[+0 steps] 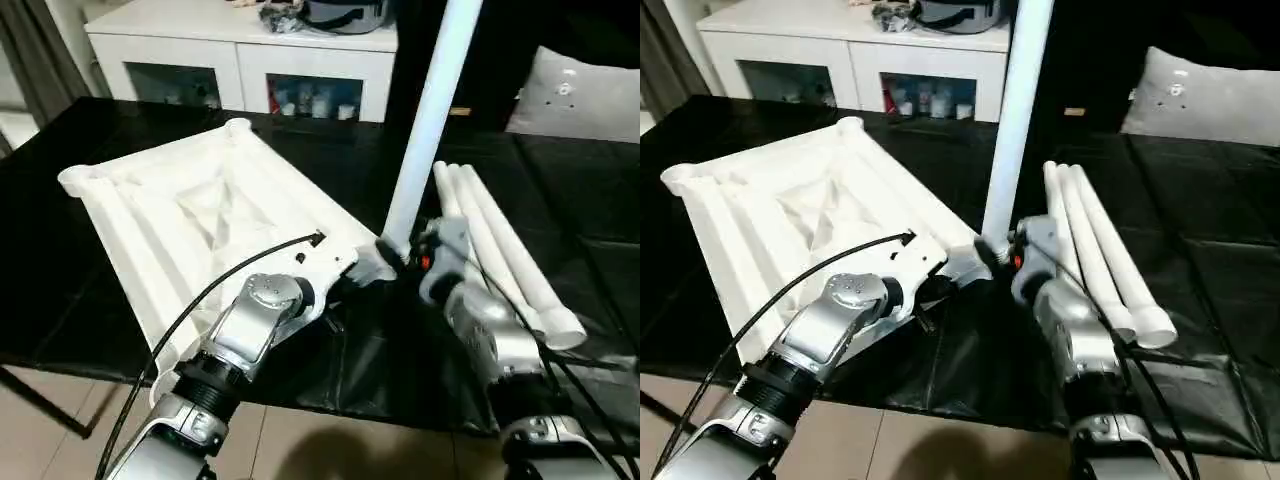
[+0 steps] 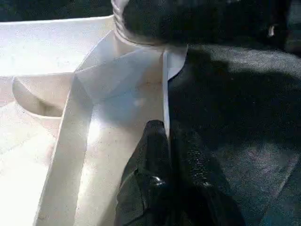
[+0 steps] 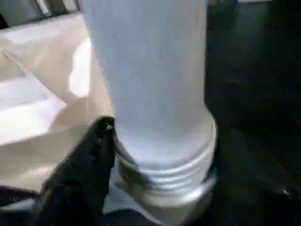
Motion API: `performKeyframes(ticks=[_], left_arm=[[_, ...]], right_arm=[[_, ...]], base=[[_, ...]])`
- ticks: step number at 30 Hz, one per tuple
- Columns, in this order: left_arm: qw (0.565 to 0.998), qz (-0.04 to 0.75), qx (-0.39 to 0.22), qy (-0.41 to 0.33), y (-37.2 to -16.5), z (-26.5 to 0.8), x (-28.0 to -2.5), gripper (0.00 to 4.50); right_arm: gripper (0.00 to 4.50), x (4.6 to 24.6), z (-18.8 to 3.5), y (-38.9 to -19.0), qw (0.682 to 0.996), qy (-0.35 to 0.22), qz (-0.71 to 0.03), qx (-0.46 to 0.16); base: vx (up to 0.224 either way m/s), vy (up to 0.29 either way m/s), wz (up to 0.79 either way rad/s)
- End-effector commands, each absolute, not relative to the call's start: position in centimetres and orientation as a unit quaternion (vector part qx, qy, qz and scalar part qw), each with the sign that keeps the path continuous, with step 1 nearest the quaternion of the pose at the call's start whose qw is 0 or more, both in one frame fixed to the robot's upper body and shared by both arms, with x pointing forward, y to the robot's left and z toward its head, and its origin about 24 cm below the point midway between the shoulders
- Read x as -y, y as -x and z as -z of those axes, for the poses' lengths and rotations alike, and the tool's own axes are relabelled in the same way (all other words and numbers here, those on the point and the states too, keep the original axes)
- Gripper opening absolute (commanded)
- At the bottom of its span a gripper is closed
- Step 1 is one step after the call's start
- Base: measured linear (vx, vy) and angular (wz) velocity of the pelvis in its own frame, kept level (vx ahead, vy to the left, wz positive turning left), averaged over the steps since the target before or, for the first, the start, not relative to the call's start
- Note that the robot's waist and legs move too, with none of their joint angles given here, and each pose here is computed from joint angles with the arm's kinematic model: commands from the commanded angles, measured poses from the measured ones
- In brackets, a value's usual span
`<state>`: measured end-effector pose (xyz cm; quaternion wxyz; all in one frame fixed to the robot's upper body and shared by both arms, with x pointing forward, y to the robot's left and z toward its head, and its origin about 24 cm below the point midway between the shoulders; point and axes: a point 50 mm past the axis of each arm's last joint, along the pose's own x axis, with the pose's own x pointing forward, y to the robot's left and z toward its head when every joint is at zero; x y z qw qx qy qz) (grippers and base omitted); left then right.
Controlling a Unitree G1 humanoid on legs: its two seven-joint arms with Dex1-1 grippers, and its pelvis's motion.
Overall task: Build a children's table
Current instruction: Rotate leg to tighten
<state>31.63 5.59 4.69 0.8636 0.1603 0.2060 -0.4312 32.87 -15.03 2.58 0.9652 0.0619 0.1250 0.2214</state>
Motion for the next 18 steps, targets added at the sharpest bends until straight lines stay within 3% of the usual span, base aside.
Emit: performKeyframes(ticks=[1, 10, 18], left_arm=[[0.862, 0.437, -0.184, -0.178, -31.9, -5.1, -6.3, 0.0], [0.83, 0.478, -0.197, -0.209, -31.6, -4.2, -8.6, 0.0], [0.739, 0.595, -0.228, -0.218, -29.1, -3.5, -10.1, 0.0]], right_arm=[[3.62, 16.1, -1.8, -32.4, 0.963, -0.062, -0.22, -0.143], [4.47, 18.4, -4.2, -31.4, 0.939, -0.036, -0.328, -0.092], [4.47, 18.4, -5.4, -30.7, 0.904, -0.006, -0.418, -0.09]], base=[[0.0, 0.0, 0.0], [0.0, 0.0, 0.0], [0.0, 0.0, 0.0]])
